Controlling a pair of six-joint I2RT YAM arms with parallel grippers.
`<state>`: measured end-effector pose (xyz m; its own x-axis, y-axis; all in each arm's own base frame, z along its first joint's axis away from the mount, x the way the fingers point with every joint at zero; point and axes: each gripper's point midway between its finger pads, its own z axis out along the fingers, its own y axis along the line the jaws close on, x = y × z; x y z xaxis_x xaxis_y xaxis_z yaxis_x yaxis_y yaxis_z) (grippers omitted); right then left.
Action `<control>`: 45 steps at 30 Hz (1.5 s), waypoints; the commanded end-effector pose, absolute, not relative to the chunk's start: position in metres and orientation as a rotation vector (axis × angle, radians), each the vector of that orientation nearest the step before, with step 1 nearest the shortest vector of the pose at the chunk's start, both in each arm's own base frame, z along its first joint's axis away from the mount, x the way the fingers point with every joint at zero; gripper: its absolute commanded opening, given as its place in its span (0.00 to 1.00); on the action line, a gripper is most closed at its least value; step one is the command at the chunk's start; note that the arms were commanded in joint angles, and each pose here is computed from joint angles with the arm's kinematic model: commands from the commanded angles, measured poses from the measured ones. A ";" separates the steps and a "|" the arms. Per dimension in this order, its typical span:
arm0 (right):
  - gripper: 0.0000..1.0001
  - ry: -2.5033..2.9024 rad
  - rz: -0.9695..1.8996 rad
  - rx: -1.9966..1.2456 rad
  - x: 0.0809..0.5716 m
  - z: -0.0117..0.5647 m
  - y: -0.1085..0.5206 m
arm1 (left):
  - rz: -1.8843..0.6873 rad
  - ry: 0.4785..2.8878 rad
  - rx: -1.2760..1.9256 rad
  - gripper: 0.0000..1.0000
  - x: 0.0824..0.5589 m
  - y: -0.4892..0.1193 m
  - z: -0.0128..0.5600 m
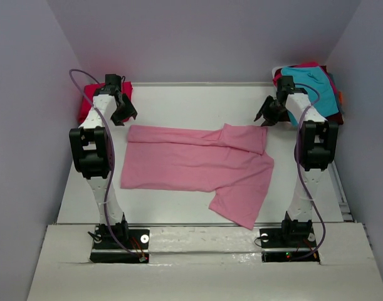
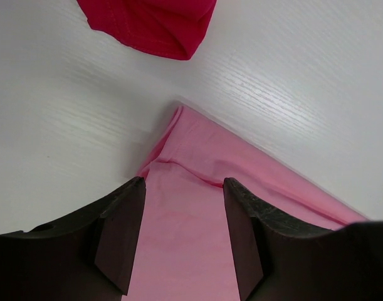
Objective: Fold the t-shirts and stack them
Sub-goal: Fold the tshirt
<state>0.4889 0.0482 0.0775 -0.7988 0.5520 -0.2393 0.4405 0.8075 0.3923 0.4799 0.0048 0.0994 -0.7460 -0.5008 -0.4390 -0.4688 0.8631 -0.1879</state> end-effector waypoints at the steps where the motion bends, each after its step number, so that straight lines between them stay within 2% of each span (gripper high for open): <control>1: 0.47 2.745 0.495 0.771 0.472 0.055 0.058 | -0.093 2.553 -0.687 0.64 0.479 0.000 0.100; 23: 0.47 2.809 0.480 0.698 0.455 0.046 0.083 | -0.089 2.564 -0.687 0.64 0.474 0.000 0.093; 28: 0.39 2.803 0.478 0.698 0.463 0.048 0.083 | -0.090 2.563 -0.682 0.64 0.475 0.000 0.093; 29: 0.33 2.796 0.480 0.697 0.466 0.050 0.083 | -0.088 2.563 -0.683 0.63 0.475 0.000 0.093; 37: 0.08 2.772 0.487 0.689 0.477 0.062 0.083 | -0.090 2.565 -0.683 0.63 0.475 0.000 0.093; 45: 0.07 2.754 0.498 0.653 0.466 0.087 0.083 | -0.132 2.569 -0.677 0.61 0.475 -0.006 0.094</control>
